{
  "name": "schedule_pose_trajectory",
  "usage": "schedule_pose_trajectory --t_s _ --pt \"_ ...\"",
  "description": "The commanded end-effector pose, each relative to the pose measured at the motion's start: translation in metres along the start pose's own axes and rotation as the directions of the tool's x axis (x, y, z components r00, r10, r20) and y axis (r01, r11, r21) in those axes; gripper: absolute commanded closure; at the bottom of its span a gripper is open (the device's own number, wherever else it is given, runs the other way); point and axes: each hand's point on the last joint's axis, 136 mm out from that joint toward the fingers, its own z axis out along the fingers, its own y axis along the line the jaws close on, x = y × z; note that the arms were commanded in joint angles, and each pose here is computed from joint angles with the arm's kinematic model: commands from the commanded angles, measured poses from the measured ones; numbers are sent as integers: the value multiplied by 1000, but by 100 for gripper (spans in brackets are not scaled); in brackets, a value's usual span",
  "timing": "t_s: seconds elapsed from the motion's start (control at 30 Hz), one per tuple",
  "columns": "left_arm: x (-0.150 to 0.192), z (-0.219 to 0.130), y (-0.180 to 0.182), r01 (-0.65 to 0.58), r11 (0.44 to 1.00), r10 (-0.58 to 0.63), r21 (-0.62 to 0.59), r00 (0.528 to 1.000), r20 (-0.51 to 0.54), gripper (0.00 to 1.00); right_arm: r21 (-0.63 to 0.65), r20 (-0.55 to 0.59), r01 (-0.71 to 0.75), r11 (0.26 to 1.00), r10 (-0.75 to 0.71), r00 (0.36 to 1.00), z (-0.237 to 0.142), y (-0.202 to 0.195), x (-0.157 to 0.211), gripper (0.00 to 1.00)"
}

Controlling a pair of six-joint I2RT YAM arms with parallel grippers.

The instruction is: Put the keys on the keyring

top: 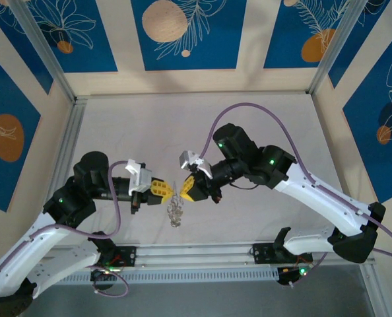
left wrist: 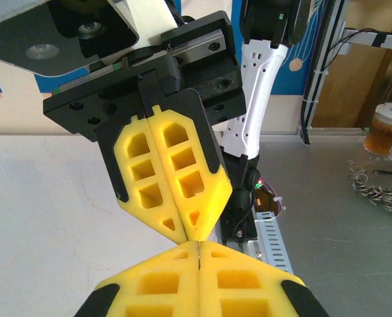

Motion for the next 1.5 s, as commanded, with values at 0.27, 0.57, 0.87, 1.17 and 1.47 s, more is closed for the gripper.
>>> schedule_pose_trajectory --t_s 0.27,0.57,0.87,1.17,1.47 --pt "-16 -5 -1 -51 999 51 -10 998 49 100 -57 37 2 998 0 999 -3 10 -12 100" --pt "-17 -6 -2 -54 998 55 -8 997 52 100 -46 37 -56 997 58 998 -2 -2 -14 100" --pt "-17 -6 -2 -57 998 57 -10 997 53 100 -40 34 -97 994 99 995 -2 -11 -13 100" --pt "-18 -6 -2 -59 998 60 -9 997 57 100 -37 30 -139 990 140 990 -3 -19 -12 100" --pt "-18 -5 2 -56 998 57 -28 997 54 100 -36 25 -151 988 152 988 -3 -21 -9 100"
